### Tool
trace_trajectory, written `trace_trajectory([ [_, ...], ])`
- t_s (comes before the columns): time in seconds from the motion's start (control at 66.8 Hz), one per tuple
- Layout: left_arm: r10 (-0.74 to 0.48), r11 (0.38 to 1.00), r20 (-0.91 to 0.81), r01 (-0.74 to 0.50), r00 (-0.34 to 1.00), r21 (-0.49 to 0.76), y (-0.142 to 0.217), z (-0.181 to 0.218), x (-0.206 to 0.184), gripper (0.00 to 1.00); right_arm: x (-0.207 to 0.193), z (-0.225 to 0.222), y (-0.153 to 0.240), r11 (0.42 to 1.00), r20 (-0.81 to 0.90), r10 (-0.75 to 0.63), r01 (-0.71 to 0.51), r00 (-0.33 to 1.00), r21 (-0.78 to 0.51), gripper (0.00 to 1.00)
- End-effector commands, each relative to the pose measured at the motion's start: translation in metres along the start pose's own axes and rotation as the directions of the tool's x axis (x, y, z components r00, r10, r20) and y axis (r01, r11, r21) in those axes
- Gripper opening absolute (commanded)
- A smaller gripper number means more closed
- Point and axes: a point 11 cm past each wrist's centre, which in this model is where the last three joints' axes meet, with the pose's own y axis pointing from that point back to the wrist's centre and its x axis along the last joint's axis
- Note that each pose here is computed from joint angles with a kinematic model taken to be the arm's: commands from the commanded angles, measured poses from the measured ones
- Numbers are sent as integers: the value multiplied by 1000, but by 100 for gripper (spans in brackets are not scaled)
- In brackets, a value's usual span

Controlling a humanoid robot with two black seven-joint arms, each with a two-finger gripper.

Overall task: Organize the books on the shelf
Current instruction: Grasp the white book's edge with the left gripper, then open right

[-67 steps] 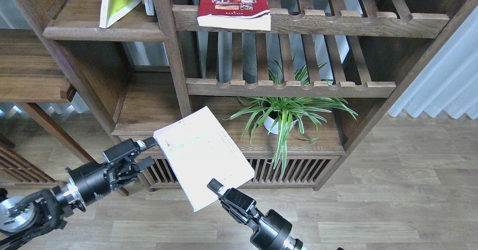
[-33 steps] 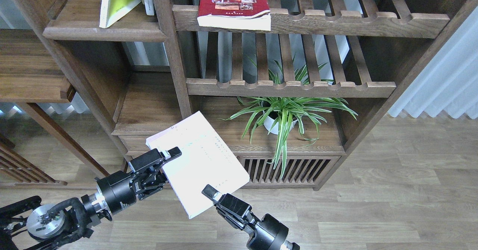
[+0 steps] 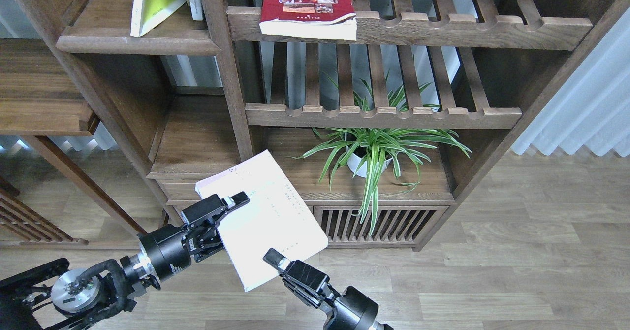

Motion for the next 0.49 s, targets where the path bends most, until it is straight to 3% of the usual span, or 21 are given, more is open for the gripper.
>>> trace_trajectory([
  [0.0,28,999,-8,-28,1000,-23,2,-3,9,4,0,0,0,1000,-1,-1,1,1000,1,8],
  [0.12,40,999,1,-39,999,-34,6,0,10,2,0,-3,0,1000,-7,0,0,1000,9,15],
  [0.18,41,998,0,-41,999,-36,7,0,11,2,-1,-5,0,1000,-13,-1,1,1000,9,28],
  [0.195,44,998,2,-44,999,-38,8,1,11,2,-1,-4,0,1000,-14,-1,1,1000,7,32],
  [0.254,62,997,11,-61,998,-40,14,3,14,2,-1,-5,-3,1000,-29,-2,2,1000,-3,76],
  [0.269,64,997,12,-63,998,-43,15,4,14,2,-1,-6,-3,1000,-34,-3,3,999,-3,81],
  [0.284,70,997,13,-69,997,-44,17,4,15,2,-1,-6,-2,1000,-43,1,-1,999,-5,95],
  [0.299,73,996,14,-73,997,-46,18,5,16,2,-1,-7,-3,1000,-48,1,-1,999,-6,99],
  [0.479,119,987,50,-112,992,-119,37,26,18,2,-1,-24,0,999,-72,6,-3,997,43,100],
])
